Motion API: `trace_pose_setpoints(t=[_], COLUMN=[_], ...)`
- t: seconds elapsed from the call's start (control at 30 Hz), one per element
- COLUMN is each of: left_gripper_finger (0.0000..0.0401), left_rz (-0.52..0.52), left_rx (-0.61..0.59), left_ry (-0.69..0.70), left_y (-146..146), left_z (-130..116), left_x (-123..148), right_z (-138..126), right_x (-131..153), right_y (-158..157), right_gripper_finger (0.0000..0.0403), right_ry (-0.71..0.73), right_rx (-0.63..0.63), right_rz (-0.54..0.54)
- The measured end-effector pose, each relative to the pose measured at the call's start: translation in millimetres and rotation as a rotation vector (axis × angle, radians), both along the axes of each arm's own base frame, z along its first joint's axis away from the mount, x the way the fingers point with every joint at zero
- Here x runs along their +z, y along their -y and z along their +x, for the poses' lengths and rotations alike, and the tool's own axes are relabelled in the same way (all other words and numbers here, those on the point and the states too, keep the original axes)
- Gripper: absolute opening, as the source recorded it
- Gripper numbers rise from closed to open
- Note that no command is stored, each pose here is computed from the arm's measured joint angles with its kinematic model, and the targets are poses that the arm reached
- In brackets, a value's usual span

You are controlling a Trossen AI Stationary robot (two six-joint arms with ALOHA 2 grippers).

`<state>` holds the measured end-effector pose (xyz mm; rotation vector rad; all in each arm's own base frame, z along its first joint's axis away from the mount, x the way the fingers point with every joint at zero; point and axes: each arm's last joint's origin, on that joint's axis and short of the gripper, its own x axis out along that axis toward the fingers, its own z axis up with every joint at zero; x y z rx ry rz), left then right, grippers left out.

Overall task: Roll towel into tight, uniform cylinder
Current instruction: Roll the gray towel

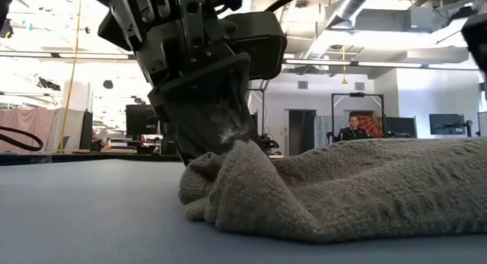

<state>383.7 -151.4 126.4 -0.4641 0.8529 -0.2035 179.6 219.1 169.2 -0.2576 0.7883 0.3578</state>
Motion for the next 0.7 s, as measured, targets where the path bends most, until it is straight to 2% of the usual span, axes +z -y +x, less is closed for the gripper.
trace_pose_setpoints(t=[0.17,0.3,0.57,0.7], left_gripper_finger=[0.0078,0.0102,0.0109,0.0110], left_rz=[-0.014,-0.018,0.104,0.154], left_rx=[-0.086,-0.092,-0.087,-0.129], left_ry=[-0.004,-0.067,-0.105,-0.026], left_y=[0,-9,-17,-3], left_z=[-1,-7,-23,-26], left_x=[2,12,37,43], right_z=[8,11,12,11], right_x=[-20,-36,-42,-41], right_y=[-1,-6,-6,-6], right_gripper_finger=[0.0199,0.0199,0.0198,0.0198], right_ry=[-0.037,-0.053,-0.093,-0.101], right_rx=[-0.019,-0.024,-0.132,-0.165], right_rz=[-0.051,-0.065,0.004,0.032])
